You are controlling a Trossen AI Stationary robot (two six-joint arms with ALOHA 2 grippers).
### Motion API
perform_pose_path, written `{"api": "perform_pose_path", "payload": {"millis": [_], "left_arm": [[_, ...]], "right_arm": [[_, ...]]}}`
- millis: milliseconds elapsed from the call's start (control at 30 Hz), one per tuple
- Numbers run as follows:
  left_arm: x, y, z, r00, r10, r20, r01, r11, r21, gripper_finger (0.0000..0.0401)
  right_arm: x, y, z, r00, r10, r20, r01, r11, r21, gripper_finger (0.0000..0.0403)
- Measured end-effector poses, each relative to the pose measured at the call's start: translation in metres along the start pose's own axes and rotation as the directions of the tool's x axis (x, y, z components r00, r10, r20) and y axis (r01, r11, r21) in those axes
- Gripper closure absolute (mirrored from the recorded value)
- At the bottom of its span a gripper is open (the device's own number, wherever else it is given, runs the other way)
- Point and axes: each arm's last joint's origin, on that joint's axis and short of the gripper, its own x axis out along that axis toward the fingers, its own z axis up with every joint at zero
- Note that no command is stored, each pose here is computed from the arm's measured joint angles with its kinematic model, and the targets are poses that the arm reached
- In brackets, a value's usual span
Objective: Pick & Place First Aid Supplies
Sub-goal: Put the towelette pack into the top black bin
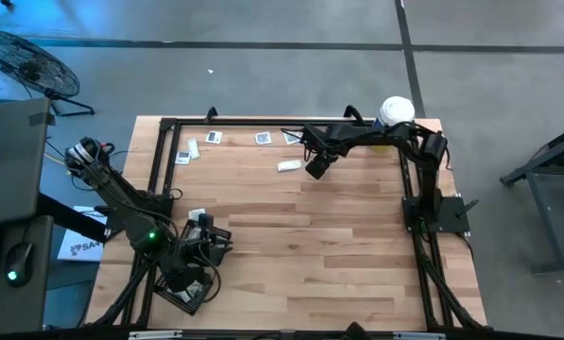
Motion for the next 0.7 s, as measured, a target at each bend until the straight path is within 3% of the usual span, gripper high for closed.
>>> {"api": "perform_pose_path", "payload": {"millis": [133,333,700], "left_arm": [[0.000,0.000,0.000,1.000,0.009,0.002,-0.009,1.000,0.001,0.0339],[0.000,0.001,0.000,1.000,0.019,0.005,-0.019,1.000,0.012,0.0339],[0.000,0.001,0.000,1.000,0.019,0.002,-0.019,1.000,0.014,0.0339]], "right_arm": [[0.012,-0.012,-0.007,0.999,-0.045,-0.014,0.045,0.998,0.036,0.0261],[0.025,-0.024,-0.013,1.000,0.029,-0.004,-0.029,0.996,0.088,0.0265],[0.032,-0.020,-0.020,0.999,0.032,0.023,-0.034,0.996,0.085,0.0285]]}}
